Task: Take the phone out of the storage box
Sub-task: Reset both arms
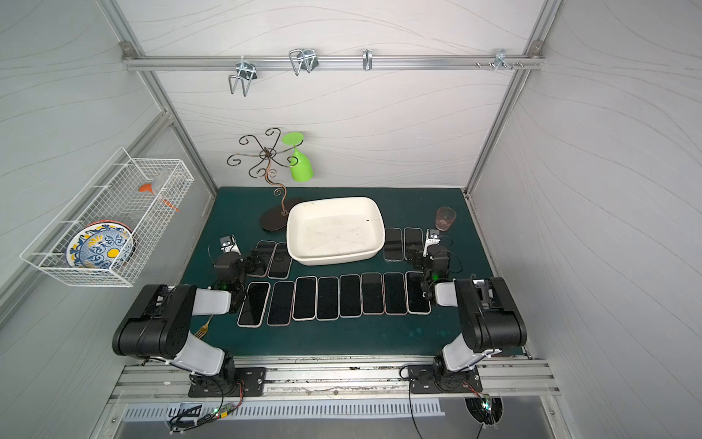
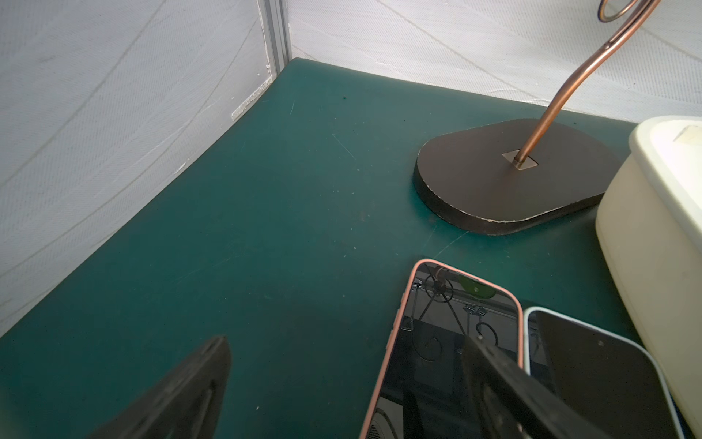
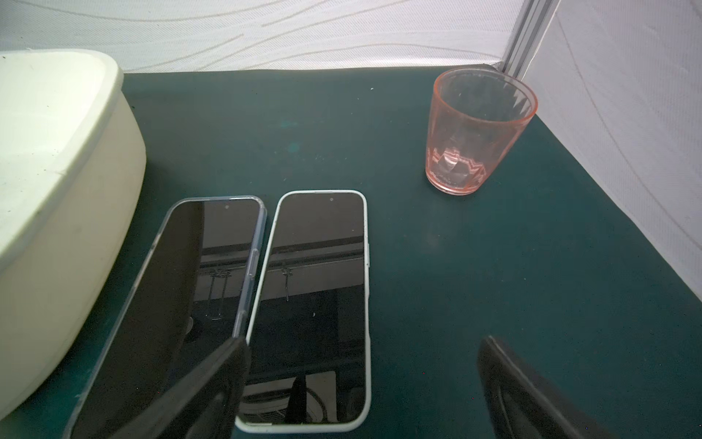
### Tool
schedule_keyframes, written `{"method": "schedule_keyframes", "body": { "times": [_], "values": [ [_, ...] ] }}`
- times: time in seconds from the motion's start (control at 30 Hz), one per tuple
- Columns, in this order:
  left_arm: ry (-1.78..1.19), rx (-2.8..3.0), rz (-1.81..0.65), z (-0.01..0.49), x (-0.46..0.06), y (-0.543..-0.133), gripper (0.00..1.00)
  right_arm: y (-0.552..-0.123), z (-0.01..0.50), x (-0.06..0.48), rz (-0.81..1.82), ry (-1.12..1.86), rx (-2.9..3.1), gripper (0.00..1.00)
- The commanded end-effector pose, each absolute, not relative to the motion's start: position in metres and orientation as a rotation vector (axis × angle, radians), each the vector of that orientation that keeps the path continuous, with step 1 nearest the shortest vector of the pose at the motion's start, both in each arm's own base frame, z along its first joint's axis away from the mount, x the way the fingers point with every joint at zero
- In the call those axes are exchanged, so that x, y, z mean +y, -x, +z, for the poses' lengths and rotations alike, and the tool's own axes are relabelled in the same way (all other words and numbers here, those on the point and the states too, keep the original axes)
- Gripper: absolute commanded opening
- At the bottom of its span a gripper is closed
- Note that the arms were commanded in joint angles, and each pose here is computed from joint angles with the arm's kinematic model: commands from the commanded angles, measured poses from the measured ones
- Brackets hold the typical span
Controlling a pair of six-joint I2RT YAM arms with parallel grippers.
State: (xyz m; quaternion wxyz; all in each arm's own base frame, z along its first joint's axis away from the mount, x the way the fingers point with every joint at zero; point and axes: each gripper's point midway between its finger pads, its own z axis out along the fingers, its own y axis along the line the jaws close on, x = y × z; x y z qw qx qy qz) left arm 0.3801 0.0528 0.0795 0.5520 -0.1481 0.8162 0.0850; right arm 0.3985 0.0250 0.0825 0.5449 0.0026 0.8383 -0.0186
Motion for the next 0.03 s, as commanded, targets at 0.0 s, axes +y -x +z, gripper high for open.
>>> {"method": "schedule_keyframes", "body": {
  "times": [0.0],
  "values": [
    [0.346,1.888,0.213,0.0937,0.0535,-0.3899,1.0,-0.3995,0.083,0.0234,-0.043,-0.01,1.976,0.99]
  ]
}}
